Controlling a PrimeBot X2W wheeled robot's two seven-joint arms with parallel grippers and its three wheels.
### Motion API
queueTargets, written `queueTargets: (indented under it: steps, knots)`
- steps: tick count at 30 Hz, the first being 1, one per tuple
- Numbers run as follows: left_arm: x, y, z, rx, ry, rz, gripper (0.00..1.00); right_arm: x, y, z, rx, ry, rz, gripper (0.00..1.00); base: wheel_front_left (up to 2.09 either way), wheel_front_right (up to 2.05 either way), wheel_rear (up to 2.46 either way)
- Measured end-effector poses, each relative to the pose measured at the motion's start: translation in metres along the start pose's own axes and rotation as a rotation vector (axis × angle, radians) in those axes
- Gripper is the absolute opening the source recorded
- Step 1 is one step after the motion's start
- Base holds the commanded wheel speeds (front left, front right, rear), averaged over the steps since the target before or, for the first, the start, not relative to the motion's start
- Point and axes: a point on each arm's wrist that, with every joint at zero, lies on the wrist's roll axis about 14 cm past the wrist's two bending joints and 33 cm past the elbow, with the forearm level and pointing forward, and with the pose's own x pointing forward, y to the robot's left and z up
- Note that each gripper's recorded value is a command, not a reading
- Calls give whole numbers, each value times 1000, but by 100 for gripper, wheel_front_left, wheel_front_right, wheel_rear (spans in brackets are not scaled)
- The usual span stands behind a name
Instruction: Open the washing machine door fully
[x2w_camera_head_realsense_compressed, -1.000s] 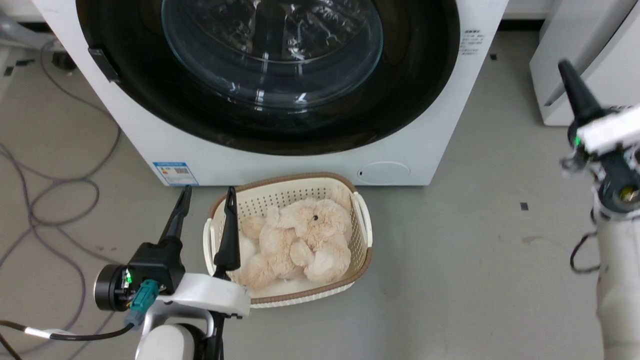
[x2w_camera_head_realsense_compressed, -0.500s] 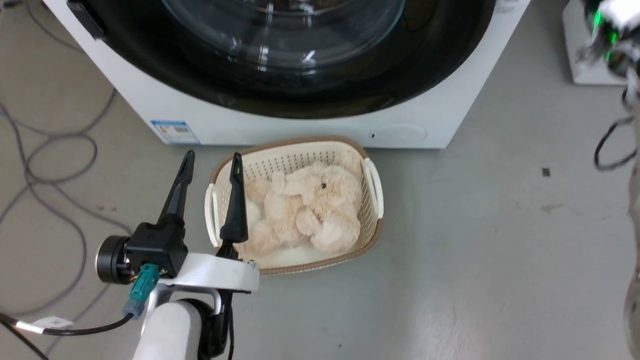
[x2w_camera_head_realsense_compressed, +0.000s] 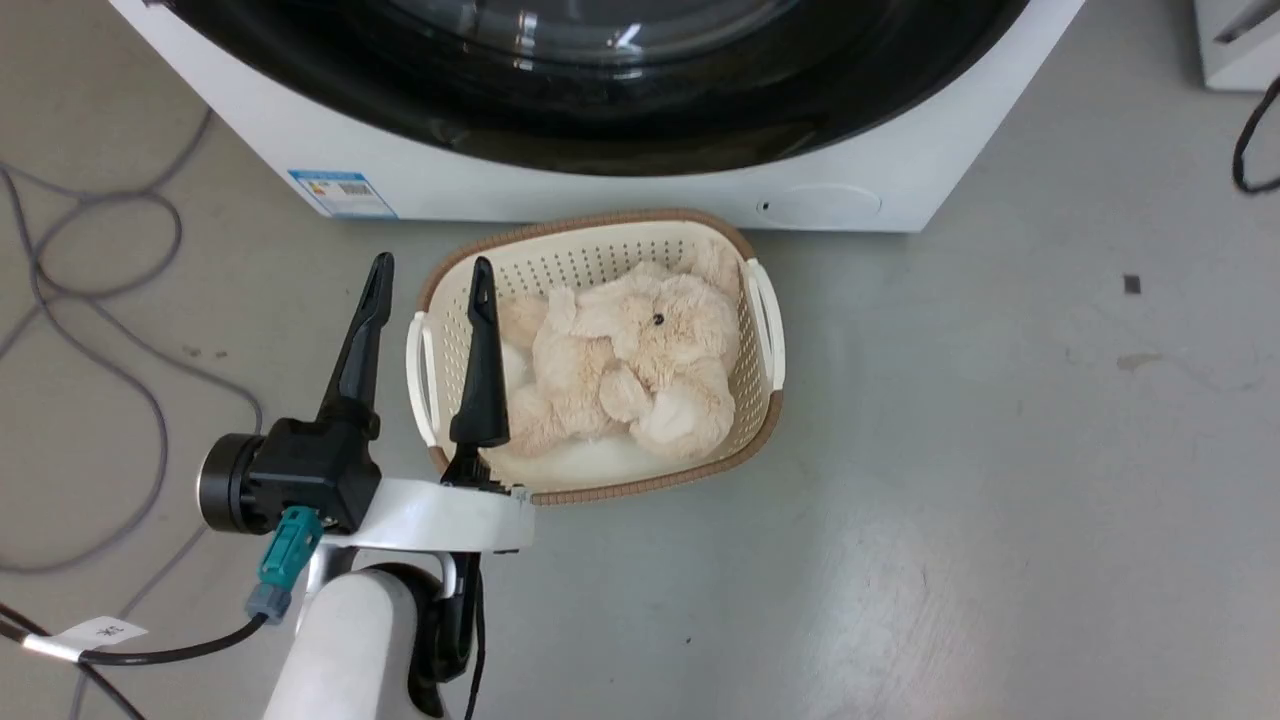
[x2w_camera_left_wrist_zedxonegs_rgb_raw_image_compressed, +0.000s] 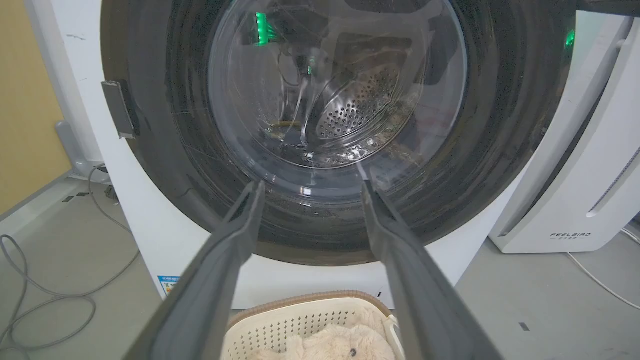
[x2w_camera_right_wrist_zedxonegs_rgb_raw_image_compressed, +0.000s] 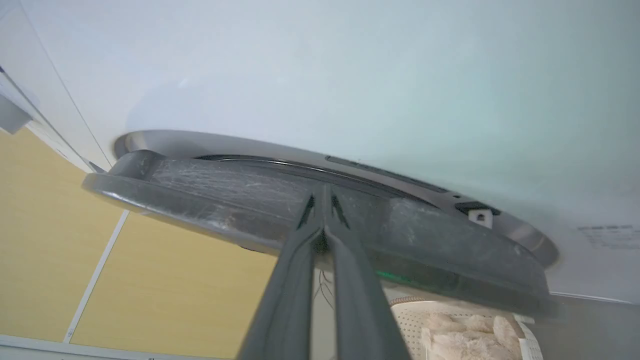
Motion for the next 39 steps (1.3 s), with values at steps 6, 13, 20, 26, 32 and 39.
queueTargets:
  steps: [6, 13, 20, 26, 32, 39]
  knots:
    - [6, -2, -9, -3, 5, -5, 100, 14, -3, -5, 8, 96, -8, 0, 0, 0, 0]
    - [9, -3, -11, -17, -1, -4, 100, 18, -3, -16, 24, 219, -6, 0, 0, 0, 0]
    - [6, -5, -7, -20, -12, -9, 100, 10, 5, -33, 70, 347, 11, 0, 0, 0, 0]
    - [0, -7, 6, -16, -33, -15, 100, -7, 22, -40, 61, 403, 32, 0, 0, 0, 0]
    - [-23, -8, 9, -11, -10, -24, 100, -35, 27, -74, 70, 502, 31, 0, 0, 0, 0]
    - [-52, -5, 17, -1, -4, -25, 100, -65, 55, -118, 79, 605, 103, 0, 0, 0, 0]
